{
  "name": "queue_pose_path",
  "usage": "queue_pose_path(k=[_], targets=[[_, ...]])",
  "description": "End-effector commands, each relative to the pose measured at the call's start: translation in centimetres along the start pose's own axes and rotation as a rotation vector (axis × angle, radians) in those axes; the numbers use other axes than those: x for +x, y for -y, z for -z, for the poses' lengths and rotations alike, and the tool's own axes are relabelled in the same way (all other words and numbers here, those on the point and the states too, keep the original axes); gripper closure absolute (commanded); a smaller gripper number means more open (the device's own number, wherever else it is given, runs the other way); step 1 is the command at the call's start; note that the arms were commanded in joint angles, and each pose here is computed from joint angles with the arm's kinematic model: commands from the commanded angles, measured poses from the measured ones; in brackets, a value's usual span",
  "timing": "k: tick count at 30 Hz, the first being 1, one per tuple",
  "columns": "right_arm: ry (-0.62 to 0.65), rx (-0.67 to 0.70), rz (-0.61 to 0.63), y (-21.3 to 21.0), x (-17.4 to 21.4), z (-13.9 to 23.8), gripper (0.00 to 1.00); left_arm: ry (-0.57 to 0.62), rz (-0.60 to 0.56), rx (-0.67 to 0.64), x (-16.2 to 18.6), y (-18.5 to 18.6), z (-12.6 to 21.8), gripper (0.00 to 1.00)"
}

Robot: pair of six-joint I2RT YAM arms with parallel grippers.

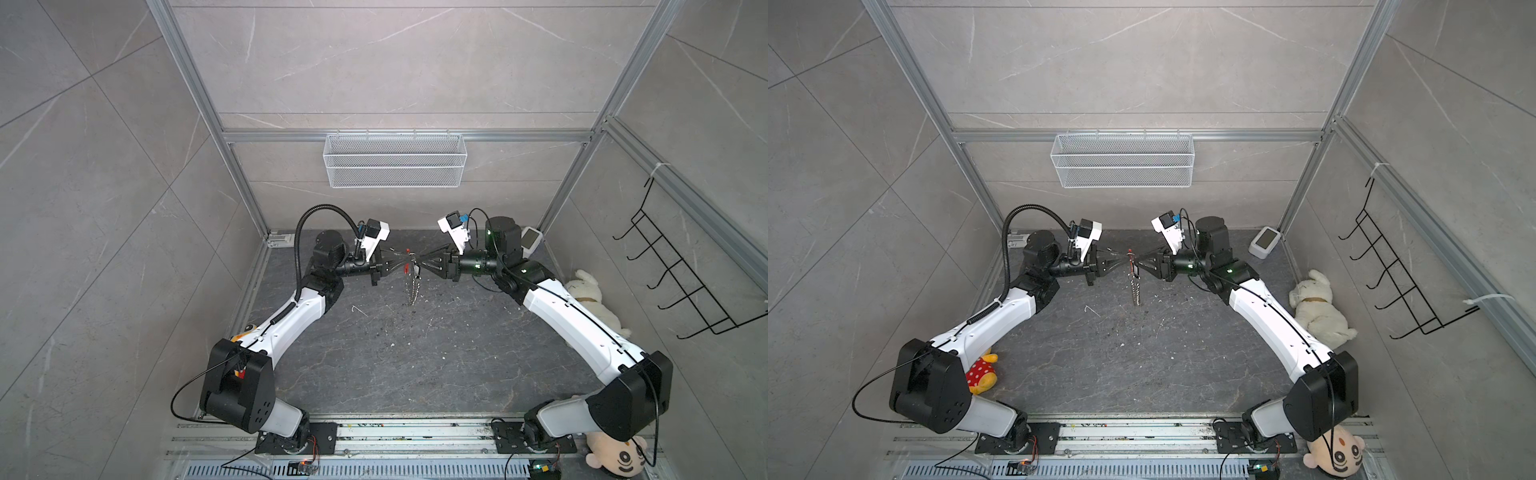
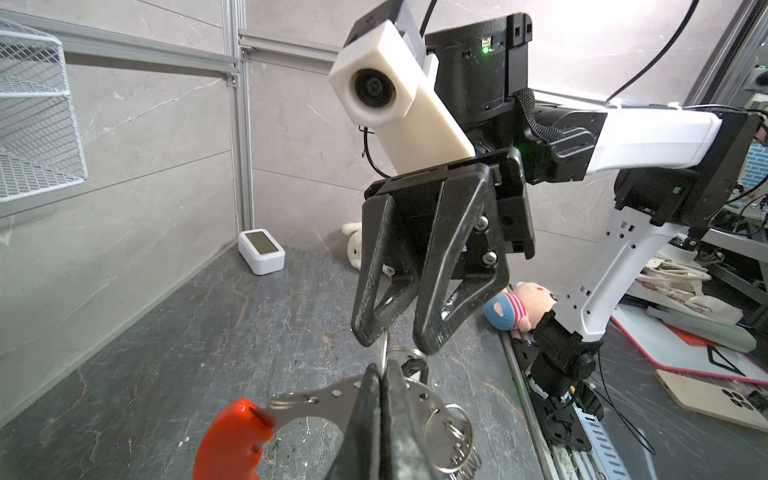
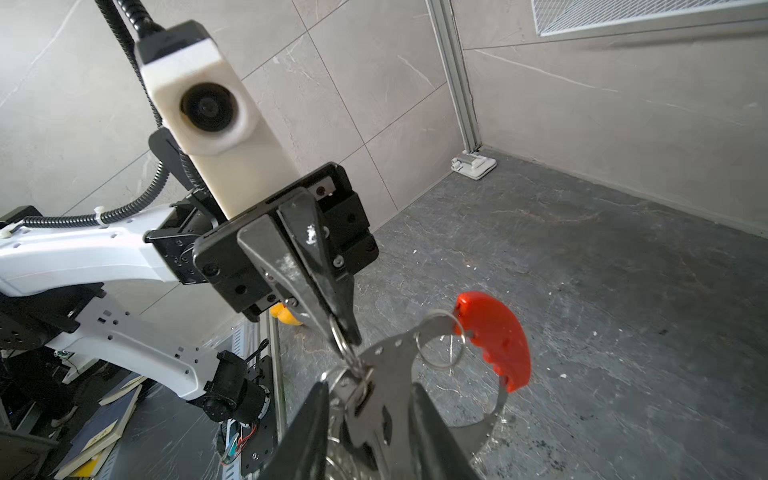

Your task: Put the keys on the keyring

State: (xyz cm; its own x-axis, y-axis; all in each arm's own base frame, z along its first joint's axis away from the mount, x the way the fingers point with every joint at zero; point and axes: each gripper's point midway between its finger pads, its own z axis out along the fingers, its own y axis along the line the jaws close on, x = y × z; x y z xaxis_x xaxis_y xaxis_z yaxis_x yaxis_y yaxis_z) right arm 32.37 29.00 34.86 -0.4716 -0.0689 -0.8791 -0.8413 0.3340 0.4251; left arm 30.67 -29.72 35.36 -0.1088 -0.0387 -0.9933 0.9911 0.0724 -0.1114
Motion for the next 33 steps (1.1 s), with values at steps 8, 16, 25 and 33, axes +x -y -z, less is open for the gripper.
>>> queue_pose_path(k=[8, 16, 25, 33], targets=[[0.012, -0.050, -0.004, -0.6, 0.0, -0.3, 0.85, 0.122, -0.116, 0.026, -4.6, 1.7, 0.6, 1.00], [0.032, -0.079, -0.003, -1.0, -0.8, -0.4, 0.93, 0.136, -0.107, 0.042, -4.4, 1.8, 0.4, 1.00], [0.044, -0.106, 0.009, -1.4, -1.9, -0.6, 0.93, 0.139, -0.099, 0.073, -4.1, 2.0, 0.1, 1.00], [0.044, -0.153, 0.001, -1.9, -2.5, -1.3, 0.96, 0.149, -0.093, 0.090, -4.0, 1.9, -0.1, 1.00]])
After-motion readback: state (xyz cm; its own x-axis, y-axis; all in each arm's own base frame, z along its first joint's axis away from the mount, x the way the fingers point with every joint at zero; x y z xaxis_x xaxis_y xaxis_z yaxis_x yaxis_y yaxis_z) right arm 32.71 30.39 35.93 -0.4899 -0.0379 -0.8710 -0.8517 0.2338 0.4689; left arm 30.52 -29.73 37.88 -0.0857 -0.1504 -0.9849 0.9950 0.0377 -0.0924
